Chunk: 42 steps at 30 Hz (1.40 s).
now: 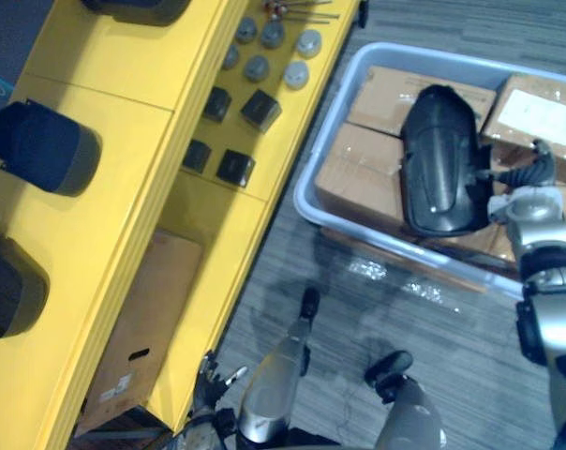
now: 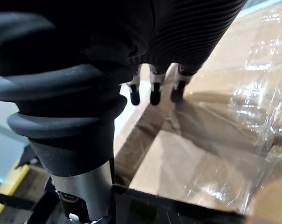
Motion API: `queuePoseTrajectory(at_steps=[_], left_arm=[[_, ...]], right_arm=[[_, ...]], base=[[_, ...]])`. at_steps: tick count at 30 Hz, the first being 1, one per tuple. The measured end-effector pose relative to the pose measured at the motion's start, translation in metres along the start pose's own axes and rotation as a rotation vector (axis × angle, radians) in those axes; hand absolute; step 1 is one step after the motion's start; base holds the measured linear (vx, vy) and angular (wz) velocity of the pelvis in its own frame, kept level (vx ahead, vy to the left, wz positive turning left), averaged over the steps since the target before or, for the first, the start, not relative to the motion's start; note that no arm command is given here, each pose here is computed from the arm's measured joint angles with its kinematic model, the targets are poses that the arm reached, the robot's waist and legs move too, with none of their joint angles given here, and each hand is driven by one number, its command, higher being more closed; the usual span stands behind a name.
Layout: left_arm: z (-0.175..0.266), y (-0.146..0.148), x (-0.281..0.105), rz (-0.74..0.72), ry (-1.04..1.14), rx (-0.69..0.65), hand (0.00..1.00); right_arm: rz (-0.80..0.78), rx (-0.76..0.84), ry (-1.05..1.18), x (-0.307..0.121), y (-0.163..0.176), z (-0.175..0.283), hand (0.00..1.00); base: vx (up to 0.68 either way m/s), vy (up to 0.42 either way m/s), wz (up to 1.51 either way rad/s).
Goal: Walk over and take plastic housings, then place them on the shelf
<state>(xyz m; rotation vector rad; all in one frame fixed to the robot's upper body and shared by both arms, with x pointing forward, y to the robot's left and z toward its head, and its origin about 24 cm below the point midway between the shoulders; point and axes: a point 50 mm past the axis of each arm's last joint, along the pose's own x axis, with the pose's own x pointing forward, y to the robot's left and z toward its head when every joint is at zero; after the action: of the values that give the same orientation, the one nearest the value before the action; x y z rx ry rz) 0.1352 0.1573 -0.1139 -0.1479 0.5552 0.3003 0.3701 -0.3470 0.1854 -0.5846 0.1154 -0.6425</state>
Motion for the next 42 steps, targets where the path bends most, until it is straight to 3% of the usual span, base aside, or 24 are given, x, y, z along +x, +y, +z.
queuePoseTrajectory(at_steps=[10, 11, 20, 31, 42], left_arm=[[0.0, -0.001, 0.0, 0.0, 0.0, 0.005, 0.0], [0.0, -0.001, 0.0, -0.002, 0.001, 0.004, 0.0], [0.0, -0.001, 0.0, -0.009, 0.004, -0.003, 0.0], [0.0, -0.006, -0.001, -0.085, -0.003, 0.001, 0.0], [0.019, -0.003, 0.003, -0.135, -0.097, -0.002, 0.0]], right_arm=[[0.016, -0.162, -0.053, 0.001, 0.0, 0.006, 0.0], [0.043, -0.201, -0.065, 0.001, 0.002, 0.009, 1.0], [0.147, -0.45, -0.001, 0.007, -0.016, 0.019, 1.0], [0.106, -1.013, 0.124, 0.008, -0.03, 0.017, 1.0], [0.01, -1.119, 0.149, 0.009, -0.042, 0.006, 1.0]], base=[[-0.05, -0.023, 0.01], [-0.05, -0.028, 0.01], [-0.05, -0.025, 0.01], [-0.04, -0.021, 0.08], [-0.04, -0.016, 0.07]])
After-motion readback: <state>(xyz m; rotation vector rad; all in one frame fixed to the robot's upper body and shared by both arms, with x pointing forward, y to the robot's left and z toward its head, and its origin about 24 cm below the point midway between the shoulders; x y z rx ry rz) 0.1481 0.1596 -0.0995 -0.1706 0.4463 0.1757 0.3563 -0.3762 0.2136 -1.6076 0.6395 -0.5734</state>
